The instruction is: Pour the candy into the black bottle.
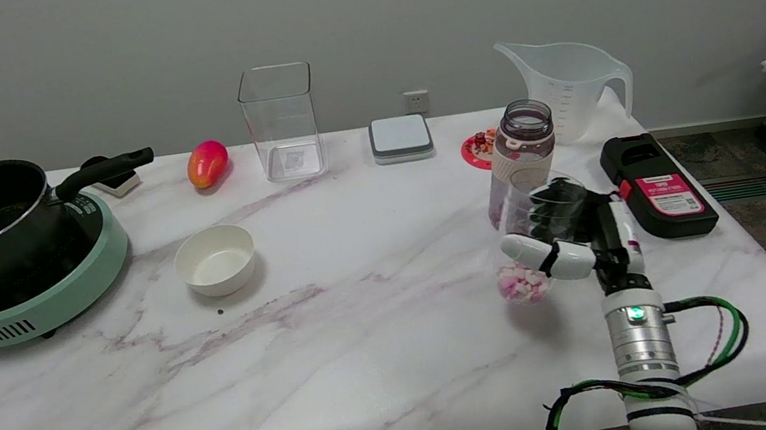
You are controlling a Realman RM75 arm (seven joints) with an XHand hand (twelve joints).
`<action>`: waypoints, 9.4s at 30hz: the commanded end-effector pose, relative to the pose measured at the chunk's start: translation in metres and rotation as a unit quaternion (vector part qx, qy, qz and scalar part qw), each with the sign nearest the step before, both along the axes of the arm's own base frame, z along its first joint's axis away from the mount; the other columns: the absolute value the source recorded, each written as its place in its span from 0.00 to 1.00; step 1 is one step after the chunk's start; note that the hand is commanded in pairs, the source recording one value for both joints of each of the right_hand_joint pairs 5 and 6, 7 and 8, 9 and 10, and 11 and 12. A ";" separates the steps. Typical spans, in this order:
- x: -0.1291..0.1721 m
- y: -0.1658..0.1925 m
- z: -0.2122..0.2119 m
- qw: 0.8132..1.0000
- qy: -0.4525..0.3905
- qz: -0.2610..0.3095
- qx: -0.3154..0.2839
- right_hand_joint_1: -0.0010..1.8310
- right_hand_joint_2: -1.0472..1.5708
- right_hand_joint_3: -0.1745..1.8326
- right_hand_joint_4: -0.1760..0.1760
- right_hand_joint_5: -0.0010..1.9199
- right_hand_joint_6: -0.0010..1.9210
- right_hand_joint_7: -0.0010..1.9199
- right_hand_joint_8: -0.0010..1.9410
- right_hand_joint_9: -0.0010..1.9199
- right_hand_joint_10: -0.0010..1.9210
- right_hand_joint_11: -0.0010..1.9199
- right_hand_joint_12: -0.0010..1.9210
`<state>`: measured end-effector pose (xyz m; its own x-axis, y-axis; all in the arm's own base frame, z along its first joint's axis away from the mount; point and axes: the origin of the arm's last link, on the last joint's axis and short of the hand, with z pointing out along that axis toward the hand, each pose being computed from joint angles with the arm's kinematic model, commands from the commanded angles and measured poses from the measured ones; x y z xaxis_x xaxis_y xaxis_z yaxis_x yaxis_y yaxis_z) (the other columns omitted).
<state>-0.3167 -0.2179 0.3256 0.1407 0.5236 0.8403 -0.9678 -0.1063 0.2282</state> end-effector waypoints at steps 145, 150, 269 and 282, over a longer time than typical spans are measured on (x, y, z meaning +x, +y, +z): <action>0.245 -0.094 0.131 0.562 0.811 -0.158 0.024 0.80 0.76 0.61 0.50 0.64 0.64 0.79 0.78 0.78 0.78 0.65 0.65; 0.248 -0.095 0.128 0.555 0.817 -0.156 0.023 0.81 0.75 0.61 0.50 0.64 0.64 0.79 0.78 0.77 0.77 0.65 0.65; 0.263 -0.117 0.114 0.493 0.849 -0.183 0.044 0.80 0.76 0.58 0.50 0.66 0.66 0.79 0.78 0.77 0.77 0.64 0.64; 0.264 -0.117 0.112 0.480 0.856 -0.187 0.042 0.80 0.75 0.59 0.50 0.65 0.65 0.78 0.78 0.76 0.76 0.64 0.64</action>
<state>-0.0543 -0.3346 0.4397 0.7530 0.1736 -0.6347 0.6530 -0.0783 0.7533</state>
